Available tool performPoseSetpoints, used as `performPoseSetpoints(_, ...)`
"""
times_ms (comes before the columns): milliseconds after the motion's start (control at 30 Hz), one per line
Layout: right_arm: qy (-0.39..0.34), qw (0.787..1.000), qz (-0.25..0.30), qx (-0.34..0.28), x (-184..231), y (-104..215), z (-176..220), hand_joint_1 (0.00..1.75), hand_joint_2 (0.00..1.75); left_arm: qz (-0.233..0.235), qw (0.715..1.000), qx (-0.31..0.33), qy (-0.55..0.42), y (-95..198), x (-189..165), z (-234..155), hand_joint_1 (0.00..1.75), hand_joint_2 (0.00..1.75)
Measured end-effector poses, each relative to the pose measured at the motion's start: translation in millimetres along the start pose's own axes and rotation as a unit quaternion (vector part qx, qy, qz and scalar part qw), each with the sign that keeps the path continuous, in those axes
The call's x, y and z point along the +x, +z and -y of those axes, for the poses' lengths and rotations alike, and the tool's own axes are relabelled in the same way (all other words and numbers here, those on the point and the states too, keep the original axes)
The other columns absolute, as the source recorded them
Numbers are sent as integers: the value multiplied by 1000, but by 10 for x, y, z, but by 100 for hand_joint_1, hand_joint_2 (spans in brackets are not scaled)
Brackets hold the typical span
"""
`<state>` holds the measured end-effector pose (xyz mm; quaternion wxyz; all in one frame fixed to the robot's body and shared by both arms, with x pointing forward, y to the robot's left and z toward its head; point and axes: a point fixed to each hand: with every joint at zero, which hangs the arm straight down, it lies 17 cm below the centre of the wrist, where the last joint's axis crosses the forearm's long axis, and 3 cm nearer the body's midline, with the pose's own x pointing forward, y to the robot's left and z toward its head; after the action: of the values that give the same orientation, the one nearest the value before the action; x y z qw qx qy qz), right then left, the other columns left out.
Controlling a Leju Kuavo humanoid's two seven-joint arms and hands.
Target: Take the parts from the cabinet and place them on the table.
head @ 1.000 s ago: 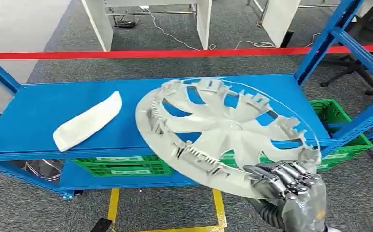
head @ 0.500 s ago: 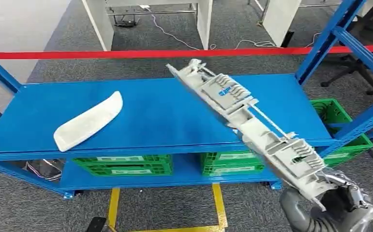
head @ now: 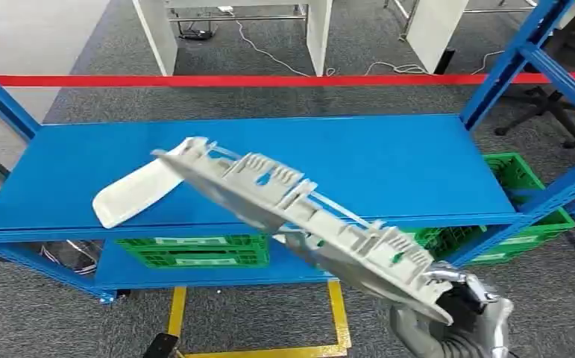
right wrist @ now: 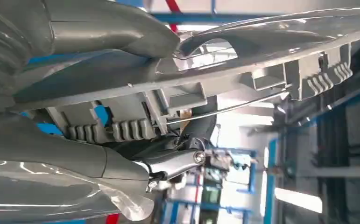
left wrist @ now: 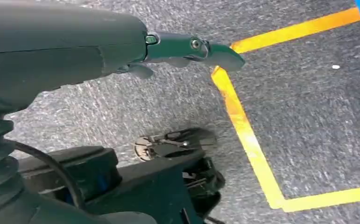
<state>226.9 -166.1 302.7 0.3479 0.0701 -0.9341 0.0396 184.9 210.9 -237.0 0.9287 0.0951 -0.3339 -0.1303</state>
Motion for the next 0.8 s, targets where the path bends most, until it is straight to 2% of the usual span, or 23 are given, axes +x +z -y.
performPoseSetpoints(800, 33, 999, -30, 24, -278, 158, -76, 175, 175, 0, 1000, -4, -8, -16, 32, 12, 0, 175)
